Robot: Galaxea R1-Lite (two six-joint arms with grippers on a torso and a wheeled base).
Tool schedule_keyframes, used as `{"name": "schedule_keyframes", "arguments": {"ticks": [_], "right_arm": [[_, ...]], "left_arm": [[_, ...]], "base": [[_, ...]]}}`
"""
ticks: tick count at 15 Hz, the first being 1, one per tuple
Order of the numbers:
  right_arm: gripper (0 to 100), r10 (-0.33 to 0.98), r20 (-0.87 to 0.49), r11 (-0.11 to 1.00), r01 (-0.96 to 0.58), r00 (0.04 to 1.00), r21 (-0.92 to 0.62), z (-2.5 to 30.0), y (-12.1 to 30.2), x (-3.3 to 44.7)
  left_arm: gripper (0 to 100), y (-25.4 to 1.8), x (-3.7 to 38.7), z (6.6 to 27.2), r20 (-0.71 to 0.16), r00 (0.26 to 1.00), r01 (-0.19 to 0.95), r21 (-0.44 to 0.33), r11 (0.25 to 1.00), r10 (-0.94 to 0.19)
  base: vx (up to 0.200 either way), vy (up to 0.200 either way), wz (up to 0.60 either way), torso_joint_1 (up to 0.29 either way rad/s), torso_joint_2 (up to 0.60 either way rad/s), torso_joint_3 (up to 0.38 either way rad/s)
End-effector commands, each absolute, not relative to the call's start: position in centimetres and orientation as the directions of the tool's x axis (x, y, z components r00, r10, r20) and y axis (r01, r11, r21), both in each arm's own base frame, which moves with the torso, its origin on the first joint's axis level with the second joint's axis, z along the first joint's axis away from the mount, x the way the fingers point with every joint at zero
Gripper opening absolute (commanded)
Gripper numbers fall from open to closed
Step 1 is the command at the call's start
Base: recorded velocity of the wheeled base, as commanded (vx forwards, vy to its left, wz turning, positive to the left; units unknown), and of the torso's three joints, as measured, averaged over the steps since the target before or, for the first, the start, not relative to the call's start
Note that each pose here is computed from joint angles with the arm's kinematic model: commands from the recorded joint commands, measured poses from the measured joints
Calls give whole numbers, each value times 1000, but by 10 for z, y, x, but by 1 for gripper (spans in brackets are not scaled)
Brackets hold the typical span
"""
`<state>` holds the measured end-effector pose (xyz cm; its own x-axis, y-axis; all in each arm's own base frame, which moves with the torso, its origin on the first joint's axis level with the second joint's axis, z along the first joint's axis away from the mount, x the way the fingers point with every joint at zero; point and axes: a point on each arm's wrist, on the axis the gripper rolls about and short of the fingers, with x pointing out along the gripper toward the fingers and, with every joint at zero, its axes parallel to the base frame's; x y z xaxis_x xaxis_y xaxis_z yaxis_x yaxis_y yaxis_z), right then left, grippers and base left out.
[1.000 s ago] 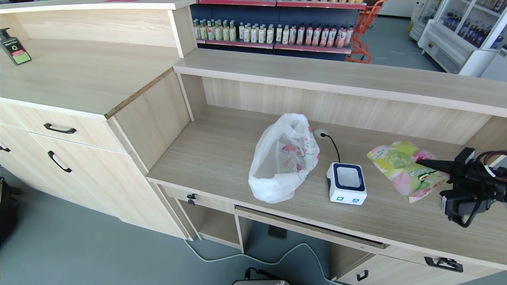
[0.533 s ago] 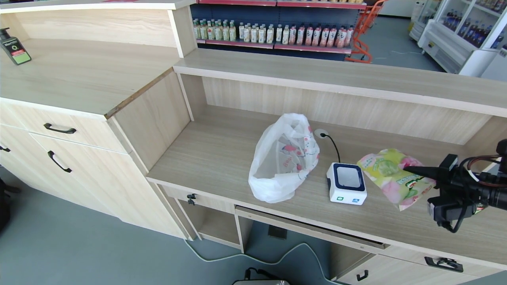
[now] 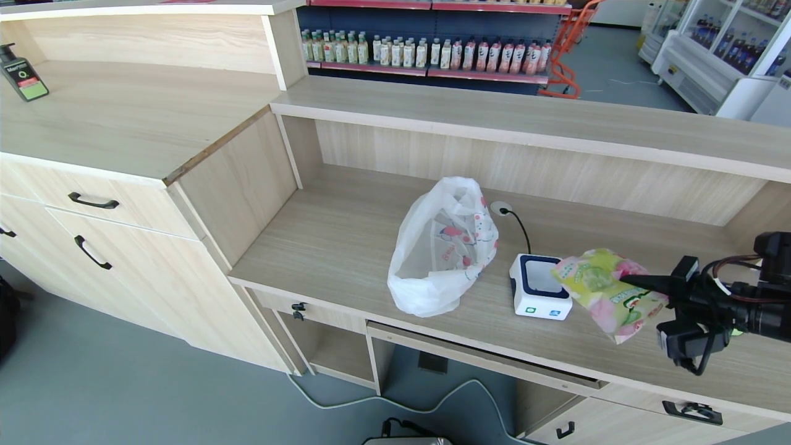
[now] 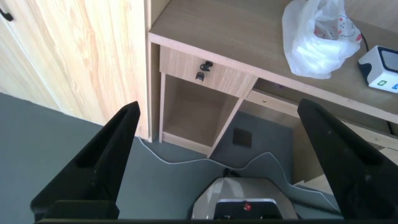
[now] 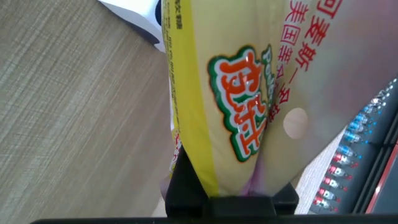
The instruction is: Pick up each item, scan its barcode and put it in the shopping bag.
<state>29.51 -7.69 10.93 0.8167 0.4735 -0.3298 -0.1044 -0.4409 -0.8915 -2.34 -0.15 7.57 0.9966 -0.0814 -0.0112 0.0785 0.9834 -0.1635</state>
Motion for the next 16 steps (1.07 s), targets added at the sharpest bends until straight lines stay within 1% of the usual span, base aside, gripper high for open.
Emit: {"name": "schedule_keyframes", "arguments": {"ticks": [1, 5, 9, 14, 16], "right_arm": [[0, 479, -340, -437, -117, 809, -892, 103, -77, 301], [0, 497, -337, -439, -103, 799, -892, 98, -75, 319], [0, 552, -311, -441, -46, 774, -896, 93, -59, 344], [0, 595, -256, -386, -8, 762, -922, 82, -39, 361], [0, 594, -256, -384, -11, 762, -923, 79, -39, 362]], "left_arm": [[100, -2, -23, 76, -11, 997, 78, -164, 983, -81], [100, -2, -23, 76, -11, 997, 78, -164, 983, -81], [100, -2, -23, 76, -11, 997, 78, -164, 983, -81], [100, -2, -23, 76, -11, 997, 78, -164, 983, -81], [100, -2, -23, 76, -11, 997, 78, -164, 983, -81]], "base": [[0, 0, 0, 0, 0, 0], [0, 0, 0, 0, 0, 0], [0, 0, 0, 0, 0, 0], [0, 0, 0, 0, 0, 0], [0, 0, 0, 0, 0, 0]]}}
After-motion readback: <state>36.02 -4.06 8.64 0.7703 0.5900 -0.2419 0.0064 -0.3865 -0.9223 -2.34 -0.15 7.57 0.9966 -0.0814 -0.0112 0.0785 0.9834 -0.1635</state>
